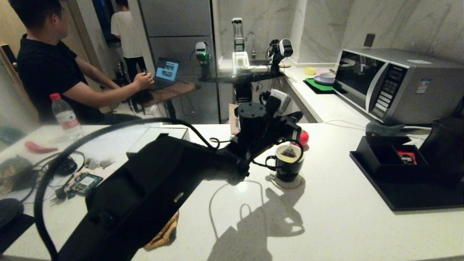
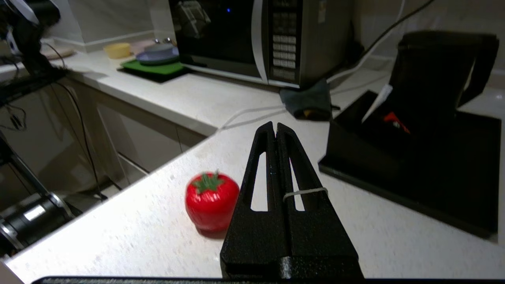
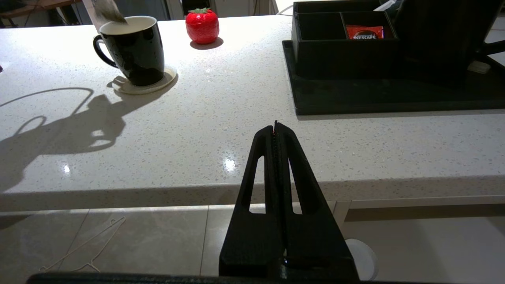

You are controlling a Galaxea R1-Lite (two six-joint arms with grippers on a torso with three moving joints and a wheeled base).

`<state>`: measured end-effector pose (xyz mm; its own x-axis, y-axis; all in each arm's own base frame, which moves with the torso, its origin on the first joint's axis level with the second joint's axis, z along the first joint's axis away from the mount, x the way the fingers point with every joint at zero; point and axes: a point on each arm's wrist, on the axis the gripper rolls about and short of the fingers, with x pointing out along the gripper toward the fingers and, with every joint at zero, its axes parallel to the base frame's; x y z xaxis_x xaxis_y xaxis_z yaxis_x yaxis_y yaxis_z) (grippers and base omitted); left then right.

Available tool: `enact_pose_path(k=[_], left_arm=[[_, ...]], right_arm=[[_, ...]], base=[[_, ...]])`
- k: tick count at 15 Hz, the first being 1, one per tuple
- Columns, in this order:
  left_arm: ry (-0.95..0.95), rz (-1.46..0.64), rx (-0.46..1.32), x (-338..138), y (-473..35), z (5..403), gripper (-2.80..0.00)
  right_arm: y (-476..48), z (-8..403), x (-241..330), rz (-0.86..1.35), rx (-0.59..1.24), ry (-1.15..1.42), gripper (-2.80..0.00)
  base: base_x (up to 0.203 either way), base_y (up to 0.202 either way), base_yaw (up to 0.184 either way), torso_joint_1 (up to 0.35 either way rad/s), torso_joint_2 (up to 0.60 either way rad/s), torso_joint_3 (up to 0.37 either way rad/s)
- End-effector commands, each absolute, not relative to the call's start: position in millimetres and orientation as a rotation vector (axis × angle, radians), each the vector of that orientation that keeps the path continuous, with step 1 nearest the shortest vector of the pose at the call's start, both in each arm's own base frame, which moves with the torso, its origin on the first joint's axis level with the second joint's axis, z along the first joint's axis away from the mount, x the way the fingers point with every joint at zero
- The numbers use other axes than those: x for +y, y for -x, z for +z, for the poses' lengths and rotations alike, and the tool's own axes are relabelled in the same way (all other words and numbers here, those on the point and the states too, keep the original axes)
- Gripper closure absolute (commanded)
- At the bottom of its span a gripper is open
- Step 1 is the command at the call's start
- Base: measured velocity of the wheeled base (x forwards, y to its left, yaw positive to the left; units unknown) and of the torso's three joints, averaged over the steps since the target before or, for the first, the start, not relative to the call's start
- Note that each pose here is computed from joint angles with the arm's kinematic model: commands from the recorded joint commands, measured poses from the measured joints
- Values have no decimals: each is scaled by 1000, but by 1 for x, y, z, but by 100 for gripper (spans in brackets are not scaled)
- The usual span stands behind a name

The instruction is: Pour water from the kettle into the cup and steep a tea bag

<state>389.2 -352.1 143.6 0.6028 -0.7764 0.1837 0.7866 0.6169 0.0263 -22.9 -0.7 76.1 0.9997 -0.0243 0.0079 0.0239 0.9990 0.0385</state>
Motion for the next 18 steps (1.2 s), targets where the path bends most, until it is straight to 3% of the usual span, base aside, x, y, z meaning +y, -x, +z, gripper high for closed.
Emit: enact_pose_path(k=[1, 7, 18], left_arm=[[69, -898, -224, -350, -393, 169, 0], [68, -879, -233, -342, -399, 184, 0], [53, -923, -189, -345, -406, 157, 0]], right_arm=[[23, 76, -1, -24, -7, -38, 0], [23, 76, -1, -23, -8, -38, 0], [23, 76, -1, -24, -7, -38, 0]], base=[[0, 0, 0, 0, 0, 0], [0, 0, 0, 0, 0, 0], [0, 0, 0, 0, 0, 0]])
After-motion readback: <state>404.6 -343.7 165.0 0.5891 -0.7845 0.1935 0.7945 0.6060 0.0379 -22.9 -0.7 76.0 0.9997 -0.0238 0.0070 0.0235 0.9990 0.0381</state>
